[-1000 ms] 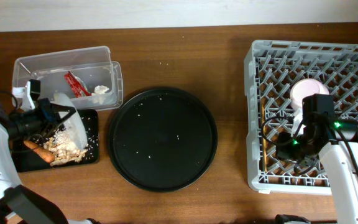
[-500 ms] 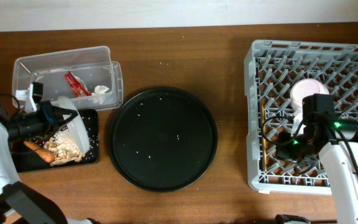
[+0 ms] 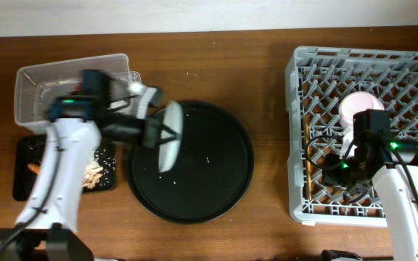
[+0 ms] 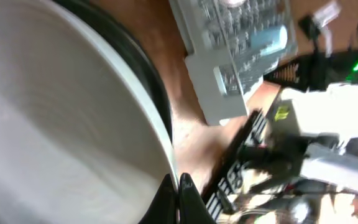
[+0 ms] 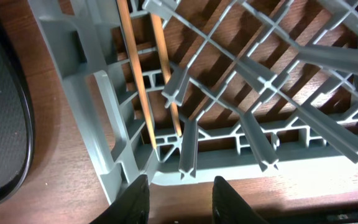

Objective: Sort waste into correct bins and load items into the dishwasher rack
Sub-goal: 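Set the empty white plate back on the round tray with left gripper, then grasp the white plate rim with right gripper as left gripper withdraws, then carry the white plate with right gripper and stand it in the rack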

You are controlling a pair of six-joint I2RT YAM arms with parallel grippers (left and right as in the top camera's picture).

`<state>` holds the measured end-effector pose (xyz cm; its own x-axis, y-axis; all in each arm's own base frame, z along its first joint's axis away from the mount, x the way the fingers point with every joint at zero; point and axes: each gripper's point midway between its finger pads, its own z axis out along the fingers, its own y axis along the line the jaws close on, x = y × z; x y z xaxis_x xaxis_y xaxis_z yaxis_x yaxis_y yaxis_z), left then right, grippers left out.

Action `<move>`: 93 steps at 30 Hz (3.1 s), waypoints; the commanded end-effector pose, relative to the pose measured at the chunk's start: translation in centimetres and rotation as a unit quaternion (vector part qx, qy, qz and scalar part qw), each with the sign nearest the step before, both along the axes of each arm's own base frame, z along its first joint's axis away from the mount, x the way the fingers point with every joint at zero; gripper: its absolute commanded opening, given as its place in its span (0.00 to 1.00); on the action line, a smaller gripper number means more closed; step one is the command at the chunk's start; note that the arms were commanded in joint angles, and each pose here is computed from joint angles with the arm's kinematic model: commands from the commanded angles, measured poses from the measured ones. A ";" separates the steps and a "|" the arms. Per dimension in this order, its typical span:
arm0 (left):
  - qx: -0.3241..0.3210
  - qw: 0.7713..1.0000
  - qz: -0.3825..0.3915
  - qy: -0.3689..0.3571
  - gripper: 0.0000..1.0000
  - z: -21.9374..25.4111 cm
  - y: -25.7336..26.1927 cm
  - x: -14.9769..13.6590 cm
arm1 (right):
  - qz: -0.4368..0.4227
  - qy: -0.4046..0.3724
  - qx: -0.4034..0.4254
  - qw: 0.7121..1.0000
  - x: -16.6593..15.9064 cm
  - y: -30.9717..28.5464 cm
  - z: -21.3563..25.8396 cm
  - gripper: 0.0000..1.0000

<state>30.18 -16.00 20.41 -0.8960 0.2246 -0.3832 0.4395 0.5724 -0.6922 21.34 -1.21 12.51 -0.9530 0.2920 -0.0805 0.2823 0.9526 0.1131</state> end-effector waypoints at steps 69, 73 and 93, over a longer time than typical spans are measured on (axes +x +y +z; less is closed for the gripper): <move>0.354 0.862 0.338 0.131 0.61 -3.9 18.1 0.7 | 0.239 0.021 0.015 0.971 9.2 21.8 -12.9 0.08; 0.354 0.862 0.338 0.131 0.61 -3.9 18.1 0.7 | 0.210 0.022 0.018 0.977 9.3 21.7 -12.7 0.04; 0.353 0.862 0.340 0.127 0.61 -3.8 18.1 1.0 | -0.012 -0.275 -0.313 0.909 11.4 -2.6 15.6 0.04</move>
